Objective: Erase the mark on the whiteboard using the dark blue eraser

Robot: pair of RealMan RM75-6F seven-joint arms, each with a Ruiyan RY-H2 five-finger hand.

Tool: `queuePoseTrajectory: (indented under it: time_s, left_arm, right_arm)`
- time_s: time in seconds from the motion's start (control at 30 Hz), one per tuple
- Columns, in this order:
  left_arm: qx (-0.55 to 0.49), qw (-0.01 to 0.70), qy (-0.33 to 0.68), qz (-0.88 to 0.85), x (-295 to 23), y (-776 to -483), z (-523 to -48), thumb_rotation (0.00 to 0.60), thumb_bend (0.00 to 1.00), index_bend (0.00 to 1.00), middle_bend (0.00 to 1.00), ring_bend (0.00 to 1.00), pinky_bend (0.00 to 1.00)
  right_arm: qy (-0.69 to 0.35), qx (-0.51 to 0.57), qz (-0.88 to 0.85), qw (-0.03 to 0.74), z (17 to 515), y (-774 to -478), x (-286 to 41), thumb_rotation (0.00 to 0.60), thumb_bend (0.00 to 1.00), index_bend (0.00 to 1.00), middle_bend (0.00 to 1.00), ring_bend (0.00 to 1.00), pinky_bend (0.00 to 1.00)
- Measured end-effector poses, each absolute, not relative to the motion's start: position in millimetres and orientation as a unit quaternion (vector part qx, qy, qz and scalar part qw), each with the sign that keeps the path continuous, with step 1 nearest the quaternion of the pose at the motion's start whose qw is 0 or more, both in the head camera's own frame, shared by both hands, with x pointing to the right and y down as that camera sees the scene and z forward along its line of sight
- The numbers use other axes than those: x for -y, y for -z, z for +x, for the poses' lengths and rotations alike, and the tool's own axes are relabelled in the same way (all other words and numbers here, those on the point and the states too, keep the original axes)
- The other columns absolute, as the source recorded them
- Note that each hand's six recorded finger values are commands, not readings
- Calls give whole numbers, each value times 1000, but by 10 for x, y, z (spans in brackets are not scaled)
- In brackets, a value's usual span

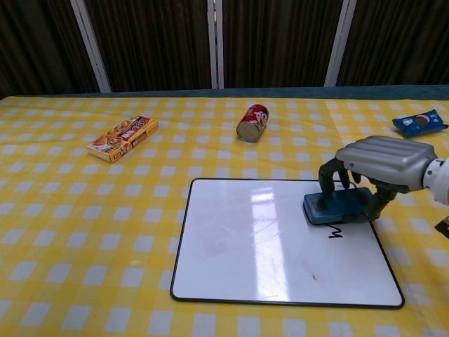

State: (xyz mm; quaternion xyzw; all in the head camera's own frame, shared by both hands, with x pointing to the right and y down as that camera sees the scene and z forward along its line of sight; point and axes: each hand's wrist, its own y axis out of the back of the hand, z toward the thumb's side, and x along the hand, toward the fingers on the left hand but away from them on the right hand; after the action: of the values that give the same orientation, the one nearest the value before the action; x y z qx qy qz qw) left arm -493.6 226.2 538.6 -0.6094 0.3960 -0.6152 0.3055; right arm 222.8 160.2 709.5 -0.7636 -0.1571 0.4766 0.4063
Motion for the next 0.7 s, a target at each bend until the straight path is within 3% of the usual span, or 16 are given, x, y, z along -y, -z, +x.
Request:
queuePoseTrajectory:
  time_s: [0.53, 0.7]
  left_arm:
    - [-390, 308, 617, -611, -2271, -5415, -4888, 600, 0, 0, 0, 0, 0]
    - [-391, 308, 616, -610, -2269, -5410, -4890, 600, 0, 0, 0, 0, 0]
  right_arm:
    - [-438, 67, -798, 410, 2086, -6920, -2181, 600, 368, 509, 551, 472, 441]
    - [-429, 65, -798, 417, 2034, -6899, -2206, 600, 367, 510, 551, 473, 441]
